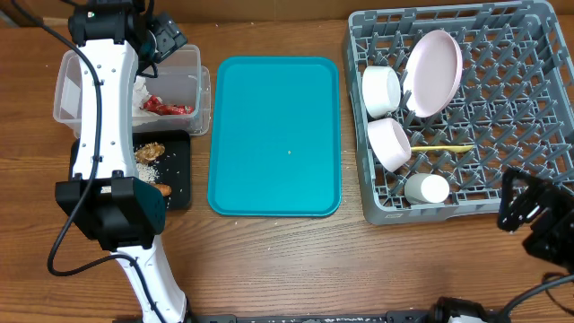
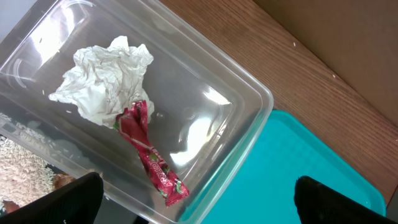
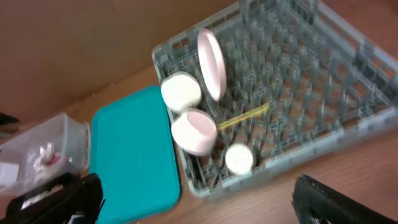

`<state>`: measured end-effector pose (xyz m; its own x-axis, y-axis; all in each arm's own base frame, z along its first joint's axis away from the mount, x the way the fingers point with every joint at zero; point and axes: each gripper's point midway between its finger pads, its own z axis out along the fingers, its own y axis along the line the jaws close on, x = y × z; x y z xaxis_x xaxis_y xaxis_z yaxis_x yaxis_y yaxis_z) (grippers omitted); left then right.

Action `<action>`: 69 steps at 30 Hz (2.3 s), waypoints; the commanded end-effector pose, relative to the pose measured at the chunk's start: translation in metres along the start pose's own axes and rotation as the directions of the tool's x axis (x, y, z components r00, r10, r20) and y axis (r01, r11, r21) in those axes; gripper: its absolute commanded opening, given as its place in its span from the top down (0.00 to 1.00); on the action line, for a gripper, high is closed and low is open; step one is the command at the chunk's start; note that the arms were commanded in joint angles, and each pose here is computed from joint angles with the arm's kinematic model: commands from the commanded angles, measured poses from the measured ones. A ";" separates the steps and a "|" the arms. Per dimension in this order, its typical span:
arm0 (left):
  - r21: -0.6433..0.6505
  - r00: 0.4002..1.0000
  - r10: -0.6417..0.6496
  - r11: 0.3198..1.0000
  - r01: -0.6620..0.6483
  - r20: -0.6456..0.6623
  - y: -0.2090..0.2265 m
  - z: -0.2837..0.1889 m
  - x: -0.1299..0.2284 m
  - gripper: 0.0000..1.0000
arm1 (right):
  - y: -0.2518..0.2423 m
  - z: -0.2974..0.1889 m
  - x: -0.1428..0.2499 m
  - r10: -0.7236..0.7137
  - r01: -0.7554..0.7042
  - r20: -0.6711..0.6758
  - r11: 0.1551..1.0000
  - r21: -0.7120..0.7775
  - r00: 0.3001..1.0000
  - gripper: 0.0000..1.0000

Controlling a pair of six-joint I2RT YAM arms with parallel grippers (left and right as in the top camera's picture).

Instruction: Sort waste into correct bins and load items into the dishwasher

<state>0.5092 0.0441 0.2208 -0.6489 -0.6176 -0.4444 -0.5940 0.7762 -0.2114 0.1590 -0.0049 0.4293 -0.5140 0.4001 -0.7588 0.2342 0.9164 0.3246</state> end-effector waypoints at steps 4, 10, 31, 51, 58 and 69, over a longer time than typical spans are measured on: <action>0.015 1.000 -0.007 1.000 0.006 0.030 -0.006 -0.009 -0.006 0.00 | 0.009 0.006 -0.030 -0.166 0.184 0.270 0.982 -0.042 0.948 0.00; 0.015 1.000 -0.007 1.000 0.006 0.030 -0.006 -0.009 -0.006 0.00 | -0.006 0.052 0.008 -0.169 0.224 0.427 0.971 -0.080 0.888 0.00; 0.015 1.000 -0.007 1.000 0.006 0.030 -0.006 -0.009 -0.006 0.00 | -0.034 0.177 0.125 -0.157 0.325 0.576 0.924 -0.200 0.802 0.00; 0.014 1.000 -0.007 1.000 0.006 0.030 -0.006 -0.009 -0.006 0.00 | -0.045 0.215 0.157 -0.165 0.319 0.532 0.924 -0.213 0.831 0.00; 0.015 1.000 -0.007 1.000 0.006 0.029 -0.006 -0.009 -0.006 0.00 | -0.047 0.215 0.156 -0.166 0.316 0.534 0.927 -0.203 0.829 0.00; 0.015 1.000 -0.007 1.000 0.006 0.030 -0.006 -0.009 -0.006 0.00 | -0.053 0.216 0.154 -0.166 0.297 0.537 0.940 -0.167 0.827 0.00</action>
<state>0.5092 0.0441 0.2209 -0.6487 -0.6179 -0.4443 -0.5943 0.7759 -0.2116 0.2457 0.0063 0.1754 -0.0258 0.1741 -0.9844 -0.0780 0.9814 0.1756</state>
